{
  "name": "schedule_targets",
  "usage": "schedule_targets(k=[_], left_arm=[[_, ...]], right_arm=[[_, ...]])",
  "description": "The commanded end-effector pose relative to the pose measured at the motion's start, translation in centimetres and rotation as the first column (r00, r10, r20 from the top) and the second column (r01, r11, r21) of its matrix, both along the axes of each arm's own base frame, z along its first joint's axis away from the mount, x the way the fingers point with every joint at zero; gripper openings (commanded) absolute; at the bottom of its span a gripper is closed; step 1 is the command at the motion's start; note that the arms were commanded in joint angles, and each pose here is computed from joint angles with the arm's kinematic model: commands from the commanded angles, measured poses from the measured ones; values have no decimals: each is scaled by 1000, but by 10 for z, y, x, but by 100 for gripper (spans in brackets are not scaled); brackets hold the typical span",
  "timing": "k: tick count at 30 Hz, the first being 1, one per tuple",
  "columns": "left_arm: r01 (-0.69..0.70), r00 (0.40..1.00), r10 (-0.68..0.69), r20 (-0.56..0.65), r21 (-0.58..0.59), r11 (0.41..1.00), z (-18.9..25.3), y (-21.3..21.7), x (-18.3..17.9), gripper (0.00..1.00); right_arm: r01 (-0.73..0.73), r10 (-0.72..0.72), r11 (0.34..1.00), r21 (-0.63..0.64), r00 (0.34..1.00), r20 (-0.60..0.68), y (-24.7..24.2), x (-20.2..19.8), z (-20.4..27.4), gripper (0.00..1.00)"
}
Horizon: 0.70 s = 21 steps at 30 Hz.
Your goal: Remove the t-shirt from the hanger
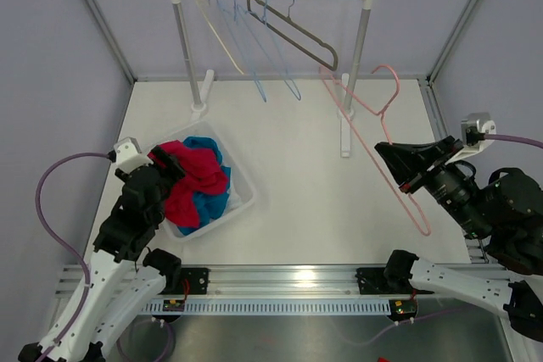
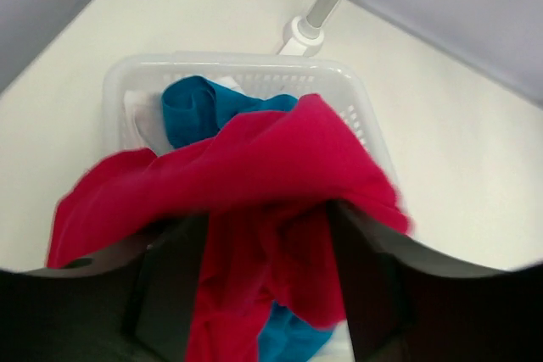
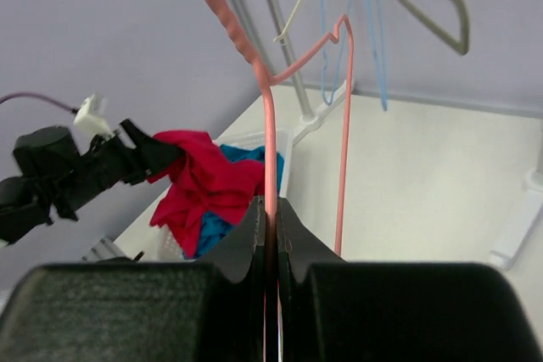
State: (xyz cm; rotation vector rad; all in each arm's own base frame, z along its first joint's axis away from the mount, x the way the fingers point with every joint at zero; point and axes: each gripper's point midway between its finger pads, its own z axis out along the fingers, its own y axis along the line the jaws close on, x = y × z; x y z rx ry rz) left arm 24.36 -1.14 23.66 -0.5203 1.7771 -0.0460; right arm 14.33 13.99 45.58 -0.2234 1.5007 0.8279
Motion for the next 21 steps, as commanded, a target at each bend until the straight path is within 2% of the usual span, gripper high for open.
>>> schedule_targets(k=[1,2,3,4,9,12,13,15,16,18,21], left_arm=[[-48,998,52,41,-93,995,5,4,-6,75],[-23,999,28,39,-108,994,1,-1,-6,91],[-4,999,10,46,-122,993,3,-4,-7,97],[16,998,-9,59,-132,991,6,-7,-8,99],[211,962,-181,203,-142,967,68,-26,-29,99],[343,923,-312,225,-112,933,86,-40,-48,99],[389,906,-360,224,-99,916,86,-46,-54,99],[432,883,-401,245,-88,897,86,-49,-64,99],[476,862,-446,239,-81,876,80,-57,-68,99],[515,840,-486,242,-75,854,76,-63,-72,99],[596,784,-570,247,-39,802,68,-74,-84,99]], right_arm=[[185,-184,983,-11,980,79,-35,16,31,0],[244,-240,969,-29,966,94,-44,22,36,0],[274,-268,960,-56,959,93,-45,27,32,0],[301,-294,950,-83,951,94,-41,35,34,0],[363,-334,911,-195,927,169,-24,57,49,0],[405,-367,887,-221,910,193,-19,70,64,0],[431,-394,869,-241,899,189,-18,81,61,0],[384,-349,892,-237,920,179,-8,90,59,0],[425,-395,868,-256,905,159,-14,109,52,0],[388,-364,881,-269,921,138,-4,127,43,0],[379,-371,866,-326,924,89,4,171,19,0]])
